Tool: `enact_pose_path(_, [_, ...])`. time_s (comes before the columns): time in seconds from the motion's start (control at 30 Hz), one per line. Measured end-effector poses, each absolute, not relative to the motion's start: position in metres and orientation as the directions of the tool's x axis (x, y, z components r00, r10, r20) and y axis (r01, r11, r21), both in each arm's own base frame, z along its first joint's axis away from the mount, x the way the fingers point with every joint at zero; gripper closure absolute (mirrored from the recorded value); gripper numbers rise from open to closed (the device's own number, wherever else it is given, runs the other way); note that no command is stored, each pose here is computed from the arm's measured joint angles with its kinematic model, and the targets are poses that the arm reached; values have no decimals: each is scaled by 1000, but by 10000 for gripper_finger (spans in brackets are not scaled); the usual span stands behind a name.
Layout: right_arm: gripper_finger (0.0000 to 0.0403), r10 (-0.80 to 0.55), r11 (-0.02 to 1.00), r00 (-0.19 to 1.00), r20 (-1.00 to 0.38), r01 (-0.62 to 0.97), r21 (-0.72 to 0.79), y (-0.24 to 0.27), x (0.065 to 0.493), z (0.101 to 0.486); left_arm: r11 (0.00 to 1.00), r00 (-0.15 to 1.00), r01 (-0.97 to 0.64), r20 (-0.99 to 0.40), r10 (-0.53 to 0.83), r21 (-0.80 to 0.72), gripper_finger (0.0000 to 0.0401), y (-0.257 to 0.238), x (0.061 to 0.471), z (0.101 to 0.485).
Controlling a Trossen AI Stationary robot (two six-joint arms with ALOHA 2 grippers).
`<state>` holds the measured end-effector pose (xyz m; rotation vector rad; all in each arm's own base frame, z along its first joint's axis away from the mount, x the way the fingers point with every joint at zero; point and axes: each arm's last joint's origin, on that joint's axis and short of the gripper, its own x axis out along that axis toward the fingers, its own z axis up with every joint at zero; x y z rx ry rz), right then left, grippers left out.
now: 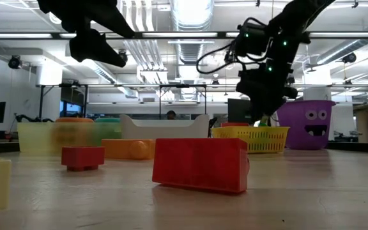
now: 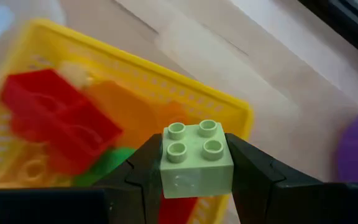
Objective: Pick & Place Toys
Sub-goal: Put the light green game piece into the yellow bin
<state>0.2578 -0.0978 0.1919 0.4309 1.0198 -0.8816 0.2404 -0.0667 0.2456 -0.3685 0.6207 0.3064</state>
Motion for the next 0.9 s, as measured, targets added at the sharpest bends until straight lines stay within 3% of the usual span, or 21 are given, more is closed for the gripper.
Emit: enact_pose_path(0.9, [269, -449, 602, 266, -853, 796, -68, -98, 254, 169, 885, 774, -397, -606, 182, -242, 22, -66, 241, 246])
